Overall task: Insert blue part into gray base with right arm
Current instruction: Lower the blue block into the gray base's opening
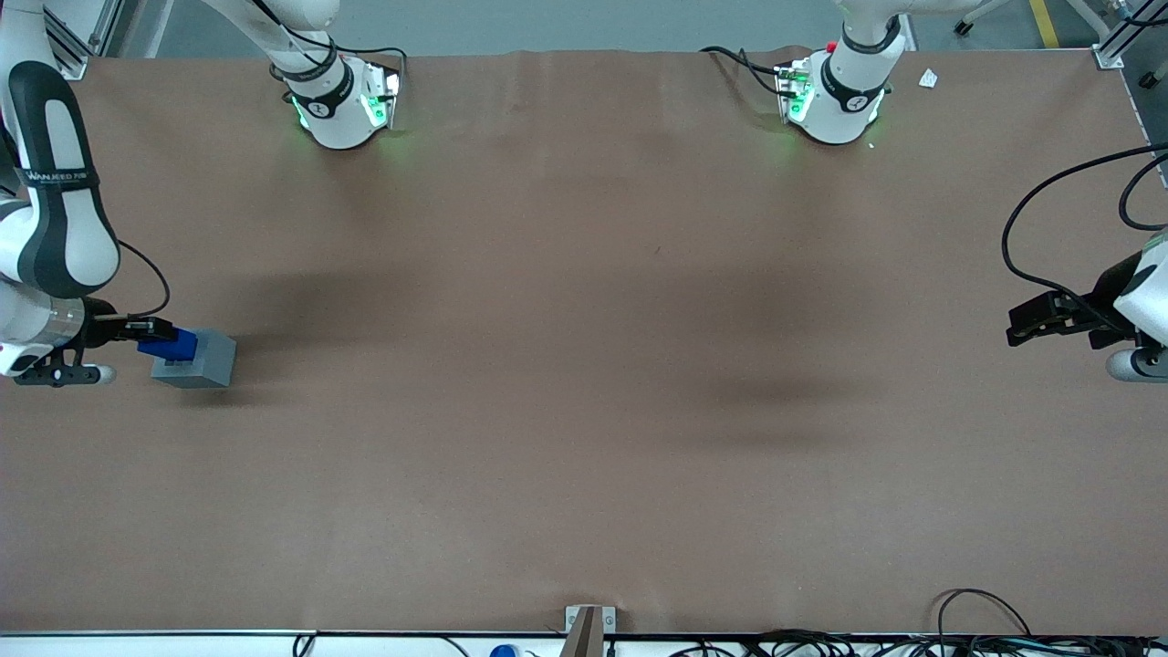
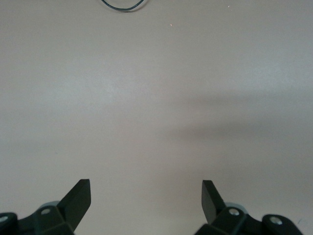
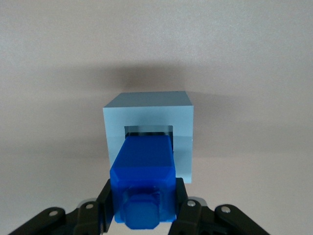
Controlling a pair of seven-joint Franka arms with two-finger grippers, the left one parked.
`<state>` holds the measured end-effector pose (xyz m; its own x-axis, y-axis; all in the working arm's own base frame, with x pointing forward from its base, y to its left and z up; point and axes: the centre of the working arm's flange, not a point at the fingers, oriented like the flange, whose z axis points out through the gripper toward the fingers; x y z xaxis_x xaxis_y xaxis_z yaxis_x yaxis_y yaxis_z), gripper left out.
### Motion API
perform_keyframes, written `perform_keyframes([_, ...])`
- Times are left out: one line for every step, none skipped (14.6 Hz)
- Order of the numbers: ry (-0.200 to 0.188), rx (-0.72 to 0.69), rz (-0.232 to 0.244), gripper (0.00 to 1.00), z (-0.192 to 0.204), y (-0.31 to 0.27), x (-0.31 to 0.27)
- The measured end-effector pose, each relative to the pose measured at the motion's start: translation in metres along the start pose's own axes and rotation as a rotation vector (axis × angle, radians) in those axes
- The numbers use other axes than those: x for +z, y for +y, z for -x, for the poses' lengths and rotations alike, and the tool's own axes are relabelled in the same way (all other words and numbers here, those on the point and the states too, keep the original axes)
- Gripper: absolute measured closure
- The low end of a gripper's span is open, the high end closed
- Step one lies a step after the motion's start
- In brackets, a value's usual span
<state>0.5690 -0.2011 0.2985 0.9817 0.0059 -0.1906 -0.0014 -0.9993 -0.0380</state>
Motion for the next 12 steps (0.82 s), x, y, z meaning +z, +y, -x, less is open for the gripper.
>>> perform_keyframes([0.000,0.000,0.000,0.49,-0.001,0.000,0.001])
perform_keyframes([0.001,0.001,0.000,0.49,-0.002,0.001,0.001])
perform_keyframes([0.003,0.001,0.001,0.49,-0.004,0.001,0.000])
perform_keyframes([0.005,0.001,0.002,0.49,-0.006,0.002,0.000])
perform_keyframes([0.006,0.001,0.003,0.49,-0.007,0.002,0.000])
perform_keyframes([0.004,0.001,0.002,0.49,-0.008,0.003,0.002])
perform_keyframes([0.001,0.001,0.001,0.49,-0.009,0.003,0.004])
perform_keyframes([-0.002,0.001,0.000,0.49,-0.010,0.003,0.007])
perform_keyframes([-0.005,0.001,-0.001,0.49,-0.011,0.003,0.010])
perform_keyframes([-0.007,0.001,-0.001,0.47,-0.012,0.004,0.011])
perform_keyframes([-0.007,0.002,-0.001,0.47,-0.013,0.004,0.012])
perform_keyframes([-0.007,0.002,-0.001,0.42,-0.013,0.004,0.011])
